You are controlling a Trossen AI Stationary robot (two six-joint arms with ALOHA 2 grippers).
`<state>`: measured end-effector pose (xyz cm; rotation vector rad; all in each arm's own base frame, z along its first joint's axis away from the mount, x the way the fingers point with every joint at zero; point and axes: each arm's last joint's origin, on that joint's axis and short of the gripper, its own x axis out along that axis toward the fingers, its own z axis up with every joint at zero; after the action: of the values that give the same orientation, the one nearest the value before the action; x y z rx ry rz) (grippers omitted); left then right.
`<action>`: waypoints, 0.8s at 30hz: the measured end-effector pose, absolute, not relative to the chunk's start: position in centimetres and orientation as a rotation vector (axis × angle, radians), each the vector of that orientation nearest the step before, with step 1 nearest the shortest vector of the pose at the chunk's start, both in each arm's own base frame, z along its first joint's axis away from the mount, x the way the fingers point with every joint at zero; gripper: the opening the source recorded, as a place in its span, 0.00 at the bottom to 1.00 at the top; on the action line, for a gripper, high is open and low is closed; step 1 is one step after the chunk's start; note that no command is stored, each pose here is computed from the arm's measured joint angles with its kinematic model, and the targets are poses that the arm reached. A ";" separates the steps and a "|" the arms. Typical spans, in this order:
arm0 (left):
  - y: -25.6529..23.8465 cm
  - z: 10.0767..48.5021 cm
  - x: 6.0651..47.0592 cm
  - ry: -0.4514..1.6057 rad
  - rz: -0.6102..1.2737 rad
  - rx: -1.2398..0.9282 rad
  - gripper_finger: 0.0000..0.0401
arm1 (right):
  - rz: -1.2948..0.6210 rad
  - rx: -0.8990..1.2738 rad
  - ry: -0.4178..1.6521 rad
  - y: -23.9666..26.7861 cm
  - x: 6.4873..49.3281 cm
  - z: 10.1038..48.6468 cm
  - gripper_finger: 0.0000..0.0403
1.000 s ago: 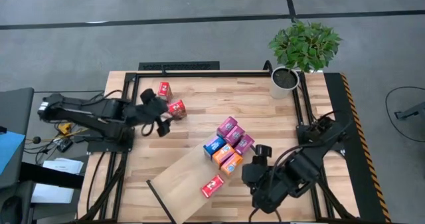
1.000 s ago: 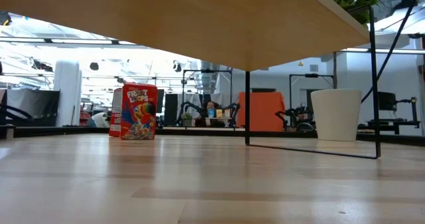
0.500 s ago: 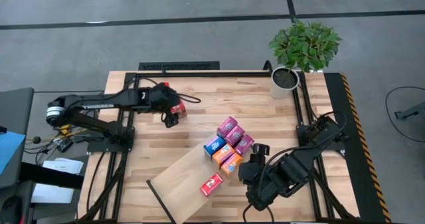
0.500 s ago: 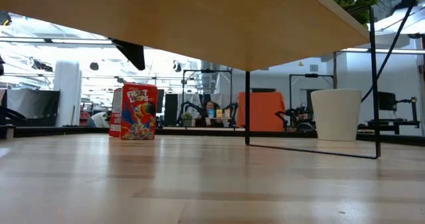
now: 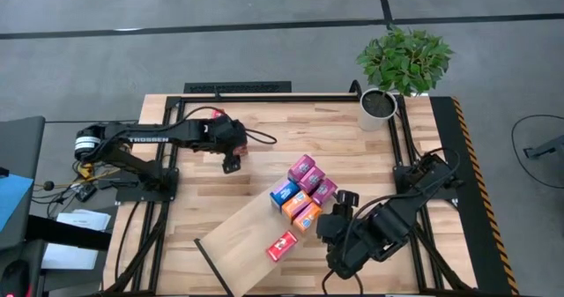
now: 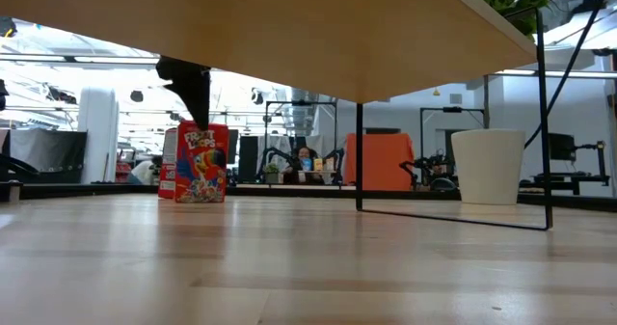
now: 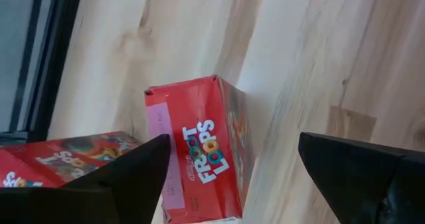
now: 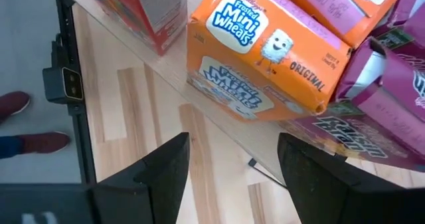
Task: Stack cereal on shelf
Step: Put the right red cereal box onto the shelf
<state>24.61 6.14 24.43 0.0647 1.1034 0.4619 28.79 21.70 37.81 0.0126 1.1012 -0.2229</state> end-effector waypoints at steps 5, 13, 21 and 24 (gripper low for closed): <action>6.4 24.5 24.5 1.096 0.525 0.052 0.70 | -0.226 0.024 1.099 21.9 28.6 37.8 0.63; 6.3 24.4 24.4 1.090 0.561 0.008 0.57 | -0.223 0.026 1.098 22.1 28.5 37.8 0.63; 6.1 24.9 23.8 1.091 0.584 -0.010 0.47 | -0.207 0.019 1.096 22.4 28.1 38.0 0.63; 6.1 24.9 23.9 1.088 0.576 -0.017 0.44 | -0.204 0.015 1.096 22.5 28.0 38.0 0.63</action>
<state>23.88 6.12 24.86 -0.0172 1.0880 0.5762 28.04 22.46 37.97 0.0147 1.0958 -0.2037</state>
